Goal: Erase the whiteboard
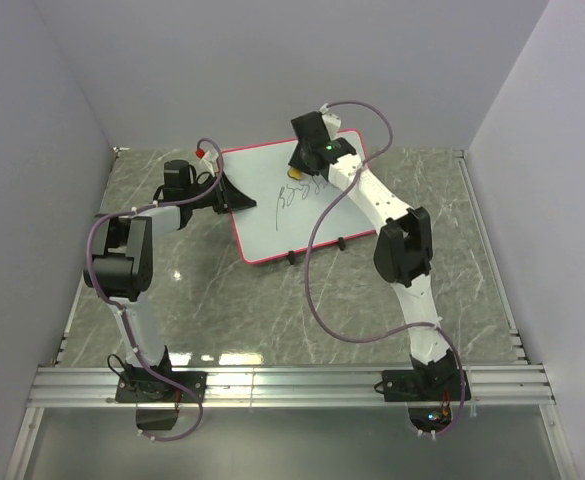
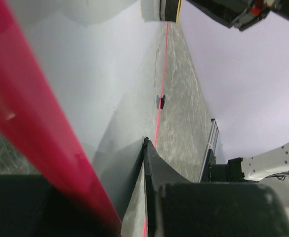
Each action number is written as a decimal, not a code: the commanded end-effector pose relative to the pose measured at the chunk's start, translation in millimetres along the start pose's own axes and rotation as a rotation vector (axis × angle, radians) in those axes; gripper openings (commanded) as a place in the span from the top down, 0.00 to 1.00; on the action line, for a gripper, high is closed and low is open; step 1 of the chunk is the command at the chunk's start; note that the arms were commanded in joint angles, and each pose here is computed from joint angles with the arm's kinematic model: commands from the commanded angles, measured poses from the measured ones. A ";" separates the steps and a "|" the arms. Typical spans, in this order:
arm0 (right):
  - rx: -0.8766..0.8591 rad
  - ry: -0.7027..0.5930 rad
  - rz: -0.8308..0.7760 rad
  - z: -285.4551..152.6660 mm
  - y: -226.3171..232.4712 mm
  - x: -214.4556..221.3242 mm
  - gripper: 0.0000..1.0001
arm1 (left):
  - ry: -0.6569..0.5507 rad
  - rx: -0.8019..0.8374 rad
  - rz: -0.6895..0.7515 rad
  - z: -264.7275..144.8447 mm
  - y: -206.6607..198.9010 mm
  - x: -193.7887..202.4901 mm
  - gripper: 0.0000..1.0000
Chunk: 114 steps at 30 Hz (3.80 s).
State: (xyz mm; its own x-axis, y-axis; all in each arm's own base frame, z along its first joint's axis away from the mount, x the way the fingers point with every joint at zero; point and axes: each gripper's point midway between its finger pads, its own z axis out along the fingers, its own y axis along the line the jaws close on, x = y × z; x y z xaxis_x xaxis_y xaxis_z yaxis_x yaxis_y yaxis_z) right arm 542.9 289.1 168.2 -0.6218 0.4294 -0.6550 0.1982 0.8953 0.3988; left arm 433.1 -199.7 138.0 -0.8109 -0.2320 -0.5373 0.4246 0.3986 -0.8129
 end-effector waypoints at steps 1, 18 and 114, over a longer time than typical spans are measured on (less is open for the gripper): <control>-0.022 0.152 -0.107 -1.4 16.5 83.7 1.00 | 0.005 0.014 0.150 8.5 -7.9 -2.6 1.00; 0.058 0.269 -0.109 -34.4 -47.7 167.9 1.00 | 0.000 0.034 0.139 12.6 -8.8 -11.3 1.00; -0.002 0.126 0.219 -3.3 -37.8 71.1 1.00 | 0.002 -0.013 0.103 14.3 2.6 -1.9 1.00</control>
State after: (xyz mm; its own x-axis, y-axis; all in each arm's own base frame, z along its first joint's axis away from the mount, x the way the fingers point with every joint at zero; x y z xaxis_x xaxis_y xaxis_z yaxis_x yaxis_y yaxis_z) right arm 465.2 300.9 134.6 -0.7020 0.5890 -0.4003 0.2961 0.7526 0.5881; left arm 445.2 -206.7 139.0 -0.7801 -0.2054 -0.5909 0.4925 0.3808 -0.7826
